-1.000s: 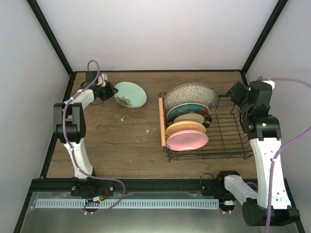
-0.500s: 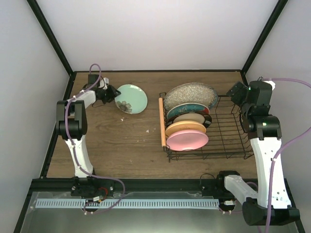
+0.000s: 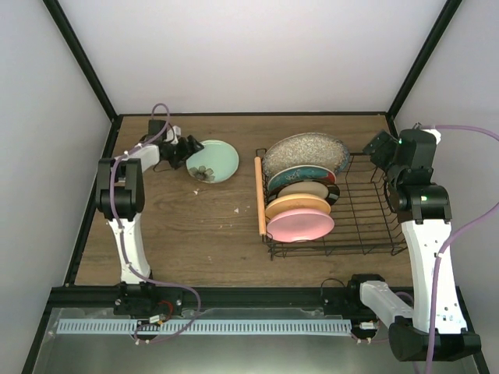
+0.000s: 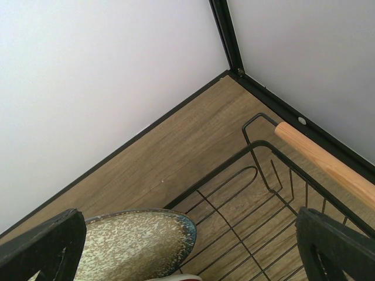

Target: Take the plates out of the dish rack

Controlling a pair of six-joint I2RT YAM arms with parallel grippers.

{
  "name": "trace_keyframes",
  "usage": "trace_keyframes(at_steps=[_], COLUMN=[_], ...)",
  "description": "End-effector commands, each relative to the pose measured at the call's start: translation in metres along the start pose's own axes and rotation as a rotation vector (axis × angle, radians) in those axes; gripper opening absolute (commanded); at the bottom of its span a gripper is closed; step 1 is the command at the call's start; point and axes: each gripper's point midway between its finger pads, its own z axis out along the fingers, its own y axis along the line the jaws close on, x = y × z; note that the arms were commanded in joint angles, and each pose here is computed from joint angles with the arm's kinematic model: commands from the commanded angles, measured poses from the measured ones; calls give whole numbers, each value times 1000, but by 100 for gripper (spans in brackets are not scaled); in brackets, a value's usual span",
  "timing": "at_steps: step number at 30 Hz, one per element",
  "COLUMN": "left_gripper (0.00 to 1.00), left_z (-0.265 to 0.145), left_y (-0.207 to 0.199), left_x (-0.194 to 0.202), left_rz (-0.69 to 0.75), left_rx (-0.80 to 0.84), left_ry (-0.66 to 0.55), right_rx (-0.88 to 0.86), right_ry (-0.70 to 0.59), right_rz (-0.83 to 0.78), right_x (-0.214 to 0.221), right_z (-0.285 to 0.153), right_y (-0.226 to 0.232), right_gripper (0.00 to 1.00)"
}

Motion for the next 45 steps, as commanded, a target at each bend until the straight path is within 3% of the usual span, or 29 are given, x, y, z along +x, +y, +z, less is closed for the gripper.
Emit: trace_keyframes(at_steps=[1, 5, 9, 13, 15, 17, 20, 22, 24, 27, 32, 38, 45], left_gripper=[91, 94, 94, 94, 90, 87, 87, 88, 89, 87, 81, 71, 58], left_z=[6, -18, -73, -138, -164, -181, -190, -193, -194, -190, -185, -172, -157], left_y=[-23, -17, -21, -64, -111, -184, -287, -320, -334, -342, -339, -334, -334], left_x=[-13, -47, -108, -157, -159, -131, -20, 63, 126, 192, 261, 315, 349], left_rz=[61, 115, 190, 303, 399, 630, 1102, 1331, 1469, 1571, 1745, 1866, 1912], left_rx=[25, -108, -210, -185, -64, 87, 312, 450, 529, 585, 625, 663, 660], left_ry=[-29, -147, -341, -516, -563, -561, -447, -361, -309, -203, -78, 67, 164], right_rx=[-20, -13, -10, -19, -24, -30, -39, -46, -51, -57, -57, -68, -76], right_ry=[-29, -32, -32, -18, -14, -13, -10, -12, -14, -18, -23, -27, -27], right_rz=[15, 14, 20, 27, 27, 25, 18, 13, 11, 11, -2, -5, -27], right_x=[-12, -10, -6, 4, 6, 7, 8, 7, 7, 6, 6, 6, 7], right_z=[-12, -15, -16, -12, -10, -7, -4, -2, -2, -3, -6, -9, -12], right_y=[5, 2, -2, -4, -3, -2, 1, 3, 4, 5, 3, 4, 3], right_gripper=[100, 100, 100, 100, 100, 100, 100, 100, 100, 100, 100, 100, 100])
